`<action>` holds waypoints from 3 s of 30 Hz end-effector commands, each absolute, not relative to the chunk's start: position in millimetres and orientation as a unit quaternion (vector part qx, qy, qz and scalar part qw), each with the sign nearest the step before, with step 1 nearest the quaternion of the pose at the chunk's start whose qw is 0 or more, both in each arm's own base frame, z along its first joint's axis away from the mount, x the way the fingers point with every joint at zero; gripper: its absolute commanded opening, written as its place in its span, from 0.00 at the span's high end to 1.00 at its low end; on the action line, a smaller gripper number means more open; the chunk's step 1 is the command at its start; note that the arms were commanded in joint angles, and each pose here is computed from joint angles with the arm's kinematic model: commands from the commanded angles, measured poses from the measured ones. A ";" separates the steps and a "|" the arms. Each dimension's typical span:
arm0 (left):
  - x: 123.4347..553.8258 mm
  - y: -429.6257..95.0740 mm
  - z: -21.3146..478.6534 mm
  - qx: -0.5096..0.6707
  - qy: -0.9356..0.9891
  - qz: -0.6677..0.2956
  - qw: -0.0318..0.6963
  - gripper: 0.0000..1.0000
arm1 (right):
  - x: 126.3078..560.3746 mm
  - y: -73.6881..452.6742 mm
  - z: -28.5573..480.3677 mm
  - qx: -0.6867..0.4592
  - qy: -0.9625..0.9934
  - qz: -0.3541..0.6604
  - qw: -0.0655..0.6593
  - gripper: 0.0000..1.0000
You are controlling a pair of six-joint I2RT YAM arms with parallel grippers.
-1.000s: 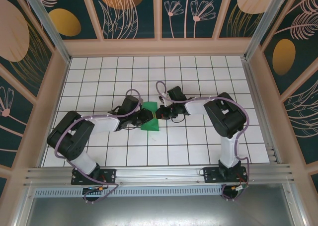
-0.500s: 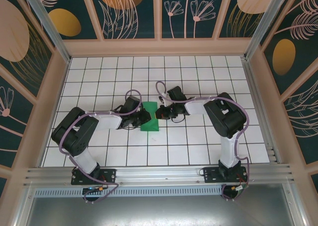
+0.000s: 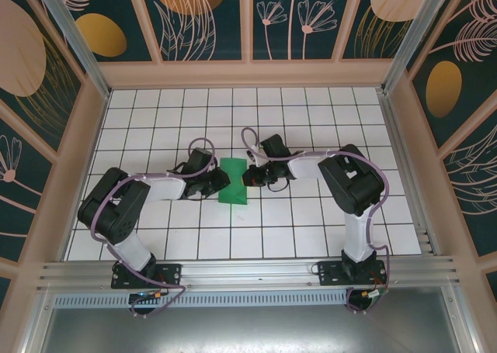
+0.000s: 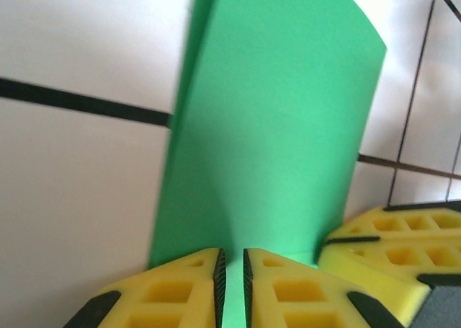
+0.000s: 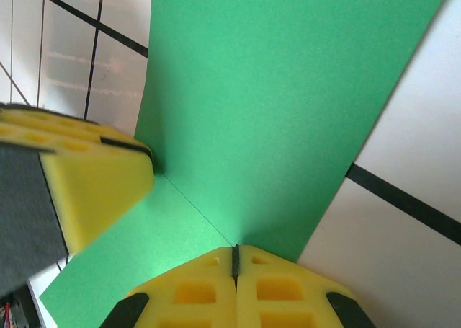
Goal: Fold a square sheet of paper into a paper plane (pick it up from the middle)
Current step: Fold the triangle a second time at the center of the table.
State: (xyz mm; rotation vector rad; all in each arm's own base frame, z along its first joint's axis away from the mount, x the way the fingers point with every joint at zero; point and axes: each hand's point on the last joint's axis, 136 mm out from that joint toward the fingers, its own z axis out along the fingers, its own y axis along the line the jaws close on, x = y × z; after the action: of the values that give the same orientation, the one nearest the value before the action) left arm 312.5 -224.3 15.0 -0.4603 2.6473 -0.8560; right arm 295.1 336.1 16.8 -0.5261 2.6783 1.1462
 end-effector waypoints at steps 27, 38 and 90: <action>299.8 -250.4 20.3 -0.094 0.920 -0.355 0.136 0.98 | 291.4 330.0 -1.7 -0.172 0.919 0.348 0.066 0.99; 275.1 -227.8 -20.4 -0.128 0.938 -0.306 0.101 1.00 | 284.0 344.9 74.4 -0.157 0.893 0.405 0.121 0.95; 261.6 -205.5 -54.3 -0.152 0.954 -0.244 0.081 1.00 | 203.1 316.0 3.2 -0.167 0.945 0.276 0.046 1.00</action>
State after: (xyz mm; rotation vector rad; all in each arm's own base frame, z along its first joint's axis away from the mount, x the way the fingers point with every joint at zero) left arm 300.5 -248.3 10.8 -0.3233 2.6274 -1.0543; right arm 232.4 337.8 18.1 -0.4910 2.7611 0.8963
